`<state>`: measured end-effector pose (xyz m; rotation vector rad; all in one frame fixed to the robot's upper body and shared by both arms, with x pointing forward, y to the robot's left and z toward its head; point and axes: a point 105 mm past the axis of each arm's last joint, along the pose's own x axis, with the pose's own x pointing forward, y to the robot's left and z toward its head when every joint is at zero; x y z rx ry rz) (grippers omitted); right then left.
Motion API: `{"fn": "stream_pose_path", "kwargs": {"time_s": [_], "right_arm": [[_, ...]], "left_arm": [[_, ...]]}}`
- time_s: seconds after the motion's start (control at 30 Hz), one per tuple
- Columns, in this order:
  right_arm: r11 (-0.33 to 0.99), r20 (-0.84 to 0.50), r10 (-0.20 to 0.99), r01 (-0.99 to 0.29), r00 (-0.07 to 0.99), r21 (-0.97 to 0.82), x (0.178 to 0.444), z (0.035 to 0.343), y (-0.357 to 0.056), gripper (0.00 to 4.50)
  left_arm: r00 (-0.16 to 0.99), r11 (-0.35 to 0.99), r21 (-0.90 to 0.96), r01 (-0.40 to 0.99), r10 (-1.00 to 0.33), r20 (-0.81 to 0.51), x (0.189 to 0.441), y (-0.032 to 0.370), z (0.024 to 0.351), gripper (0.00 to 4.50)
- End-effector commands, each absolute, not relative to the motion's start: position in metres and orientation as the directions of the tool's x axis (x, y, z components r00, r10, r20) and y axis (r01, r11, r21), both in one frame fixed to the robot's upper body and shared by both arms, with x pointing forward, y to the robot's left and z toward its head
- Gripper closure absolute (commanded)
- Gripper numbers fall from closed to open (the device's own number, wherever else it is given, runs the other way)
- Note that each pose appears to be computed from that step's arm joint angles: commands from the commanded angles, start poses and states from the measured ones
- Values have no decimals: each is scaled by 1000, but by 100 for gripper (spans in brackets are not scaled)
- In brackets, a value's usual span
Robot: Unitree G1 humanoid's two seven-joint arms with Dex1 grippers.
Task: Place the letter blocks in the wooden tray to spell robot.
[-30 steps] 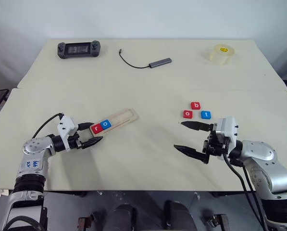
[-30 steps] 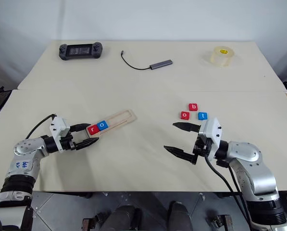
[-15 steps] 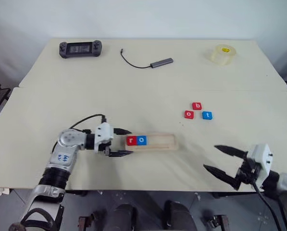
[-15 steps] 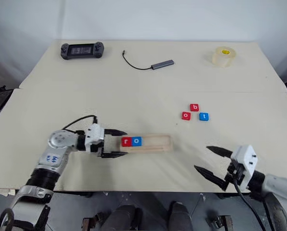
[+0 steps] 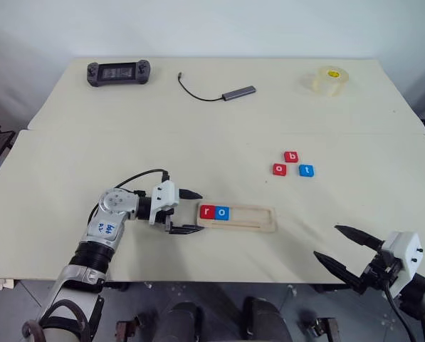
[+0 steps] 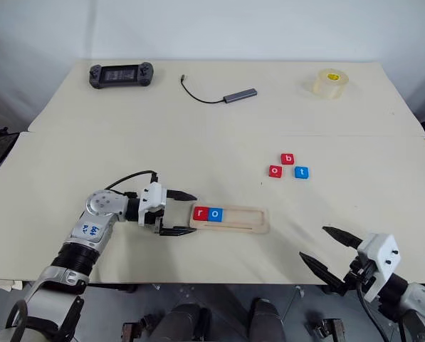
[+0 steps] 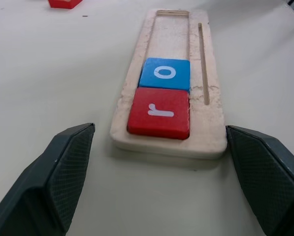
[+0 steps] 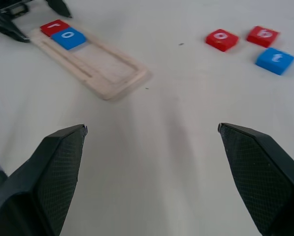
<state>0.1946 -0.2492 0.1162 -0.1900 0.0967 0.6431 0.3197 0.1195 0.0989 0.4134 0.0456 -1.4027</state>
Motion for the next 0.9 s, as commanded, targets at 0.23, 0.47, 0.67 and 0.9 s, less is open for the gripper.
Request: {"fn": "stream_pose_path", "kwargs": {"time_s": [0.23,0.47,0.67,0.9], "right_arm": [[895,-72,394,-401,916,-195,181,120,-288,0],[893,33,406,-389,913,-224,222,148,-269,0],[937,-35,315,-316,949,-149,295,178,-258,0],[952,-236,282,-302,930,-54,356,199,-227,0]], "left_arm": [[275,198,334,922,-940,-203,304,171,120,3],[261,211,303,929,-956,-135,295,165,127,3],[293,256,280,925,-951,-98,291,160,131,3],[310,275,262,925,-945,-105,283,159,126,3]]}}
